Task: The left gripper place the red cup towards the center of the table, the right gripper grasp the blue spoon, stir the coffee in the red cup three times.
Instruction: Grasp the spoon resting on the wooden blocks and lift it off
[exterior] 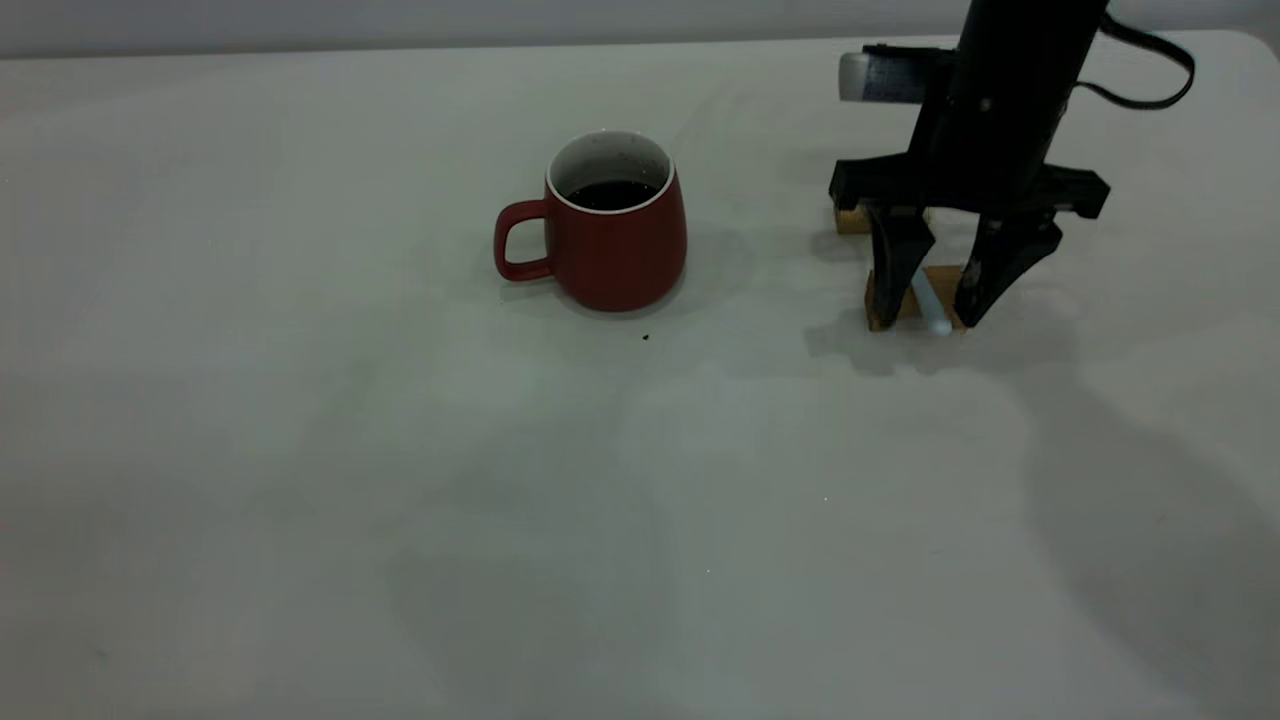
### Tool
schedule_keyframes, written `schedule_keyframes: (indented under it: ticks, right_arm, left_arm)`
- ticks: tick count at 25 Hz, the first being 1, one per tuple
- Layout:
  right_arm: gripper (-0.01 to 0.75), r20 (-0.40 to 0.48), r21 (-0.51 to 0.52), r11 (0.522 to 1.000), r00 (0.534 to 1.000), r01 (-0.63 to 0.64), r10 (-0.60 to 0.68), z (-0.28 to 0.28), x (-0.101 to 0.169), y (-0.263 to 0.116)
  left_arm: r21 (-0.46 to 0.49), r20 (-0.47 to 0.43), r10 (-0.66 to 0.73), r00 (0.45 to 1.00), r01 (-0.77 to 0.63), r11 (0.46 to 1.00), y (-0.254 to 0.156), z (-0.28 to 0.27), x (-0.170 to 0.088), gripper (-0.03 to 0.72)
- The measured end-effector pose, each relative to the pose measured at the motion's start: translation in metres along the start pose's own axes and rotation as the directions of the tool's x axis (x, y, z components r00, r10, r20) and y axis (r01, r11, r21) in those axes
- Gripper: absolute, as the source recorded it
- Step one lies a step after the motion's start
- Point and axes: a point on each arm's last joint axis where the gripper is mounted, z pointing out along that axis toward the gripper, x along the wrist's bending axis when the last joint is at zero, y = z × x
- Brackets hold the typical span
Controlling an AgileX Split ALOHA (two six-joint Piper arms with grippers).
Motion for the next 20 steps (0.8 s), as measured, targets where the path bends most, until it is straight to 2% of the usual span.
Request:
schedule_keyframes:
  ticks: [9,12,16,20]
  right_arm:
    - [0.549,0.008,0.007,1.0,1.0,-0.009,0.009,0.019,-0.004,0.0]
    - [0.518,0.011,0.01,1.0,1.0,-0.007,0.007,0.021,-0.005,-0.001]
    - [0.398,0.022,0.006,1.0,1.0,-0.006,0.006,0.02,-0.006,0.0]
    - [0.19,0.032,-0.001,1.0,0.999,-0.021,0.021,0.02,-0.007,0.0]
  left_arm:
    - [0.0,0.0,0.001,1.0,-0.001,1.0,0.0,0.0,0.0,0.551]
    - [0.0,0.0,0.001,1.0,-0.001,1.0,0.0,0.0,0.0,0.551]
    - [0.0,0.0,0.001,1.0,-0.001,1.0,0.0,0.0,0.0,0.551]
    - [0.0,0.0,0.001,1.0,-0.001,1.0,0.0,0.0,0.0,0.551]
